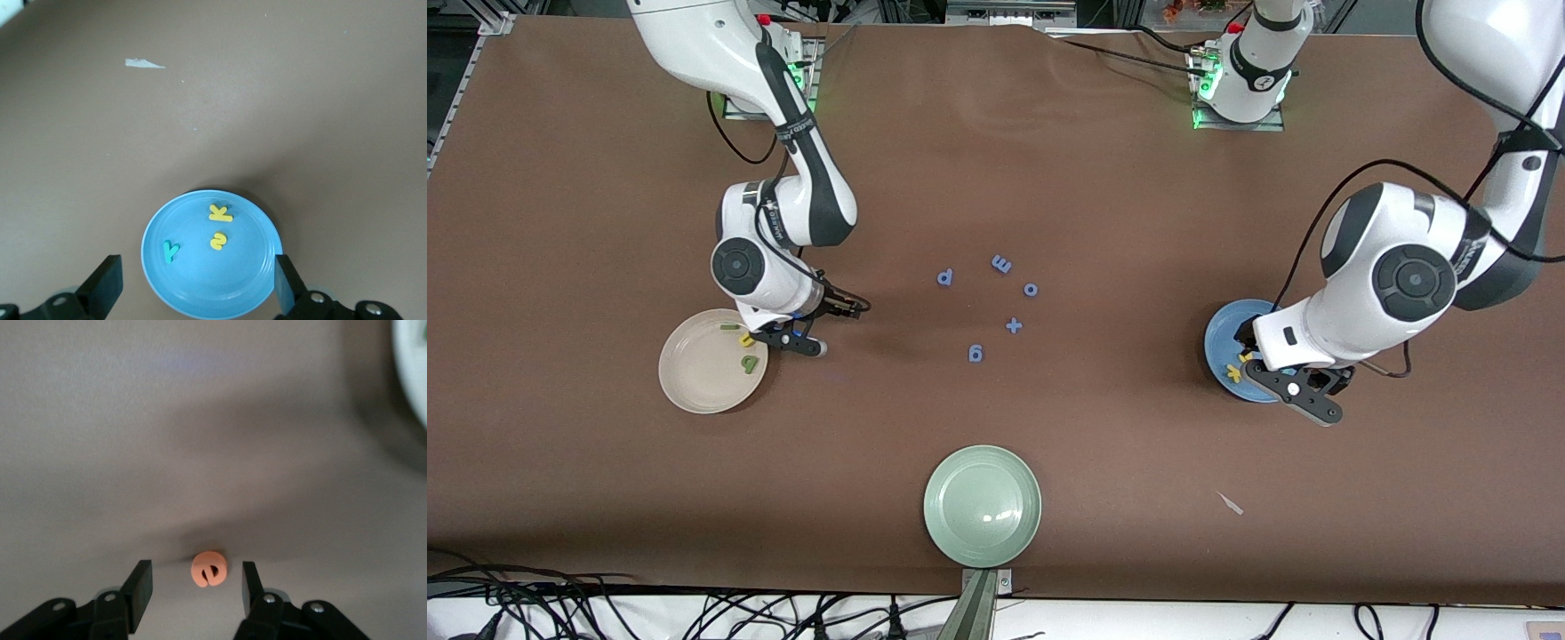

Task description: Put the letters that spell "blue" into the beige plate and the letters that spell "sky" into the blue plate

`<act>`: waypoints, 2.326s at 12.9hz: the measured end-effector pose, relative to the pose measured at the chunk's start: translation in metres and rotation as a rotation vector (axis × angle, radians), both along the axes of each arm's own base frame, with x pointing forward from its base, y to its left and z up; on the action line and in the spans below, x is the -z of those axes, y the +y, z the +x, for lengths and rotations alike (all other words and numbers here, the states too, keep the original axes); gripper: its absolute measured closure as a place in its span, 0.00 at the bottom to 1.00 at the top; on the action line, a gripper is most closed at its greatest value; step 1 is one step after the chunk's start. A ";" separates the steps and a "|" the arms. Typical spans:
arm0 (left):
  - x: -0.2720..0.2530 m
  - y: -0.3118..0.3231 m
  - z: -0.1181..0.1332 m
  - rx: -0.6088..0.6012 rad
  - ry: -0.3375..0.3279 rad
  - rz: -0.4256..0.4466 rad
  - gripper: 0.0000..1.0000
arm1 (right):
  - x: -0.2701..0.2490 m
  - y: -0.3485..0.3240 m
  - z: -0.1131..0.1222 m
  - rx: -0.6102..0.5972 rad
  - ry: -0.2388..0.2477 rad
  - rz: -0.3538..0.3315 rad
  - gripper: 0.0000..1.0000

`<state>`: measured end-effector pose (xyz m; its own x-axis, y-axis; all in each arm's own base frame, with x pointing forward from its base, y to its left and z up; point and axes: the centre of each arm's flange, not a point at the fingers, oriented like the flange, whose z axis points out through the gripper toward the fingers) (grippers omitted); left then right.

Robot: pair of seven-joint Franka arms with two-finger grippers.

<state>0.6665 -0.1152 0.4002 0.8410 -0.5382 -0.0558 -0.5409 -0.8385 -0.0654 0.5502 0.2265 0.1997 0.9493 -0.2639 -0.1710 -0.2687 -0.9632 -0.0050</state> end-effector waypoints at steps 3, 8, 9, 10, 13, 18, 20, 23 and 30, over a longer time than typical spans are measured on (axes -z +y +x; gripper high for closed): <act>-0.051 0.002 -0.009 -0.023 -0.015 0.015 0.00 | 0.009 0.006 -0.012 0.012 0.011 -0.013 0.37; -0.111 0.025 -0.017 -0.101 0.006 -0.021 0.00 | 0.011 0.008 -0.017 0.011 0.007 -0.015 0.38; -0.114 0.028 -0.016 -0.106 0.000 -0.021 0.00 | 0.012 0.007 -0.017 0.012 0.003 -0.016 0.38; -0.118 0.031 -0.016 -0.111 -0.007 -0.023 0.00 | 0.012 0.007 -0.017 0.012 0.002 -0.016 0.38; -0.151 0.064 -0.010 -0.188 -0.052 -0.110 0.00 | 0.015 0.005 -0.017 0.014 -0.020 -0.018 0.38; -0.200 0.081 -0.011 -0.224 -0.126 -0.167 0.00 | 0.018 0.001 -0.016 0.010 -0.025 -0.023 0.39; -0.205 0.056 -0.023 -0.220 -0.086 -0.141 0.00 | 0.018 0.001 -0.016 0.010 -0.025 -0.023 0.39; -0.202 0.031 -0.029 -0.290 -0.077 -0.083 0.00 | 0.018 0.001 -0.016 0.009 -0.025 -0.023 0.42; -0.201 0.053 -0.073 -0.393 -0.026 -0.111 0.00 | 0.018 0.000 -0.015 0.005 -0.026 -0.023 0.58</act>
<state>0.5935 -0.0617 0.6015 0.9842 -0.1770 0.0083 -0.1772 -0.9838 0.0278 0.5351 0.2266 0.1814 0.9520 -0.2723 -0.1401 -0.2736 -0.9618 0.0098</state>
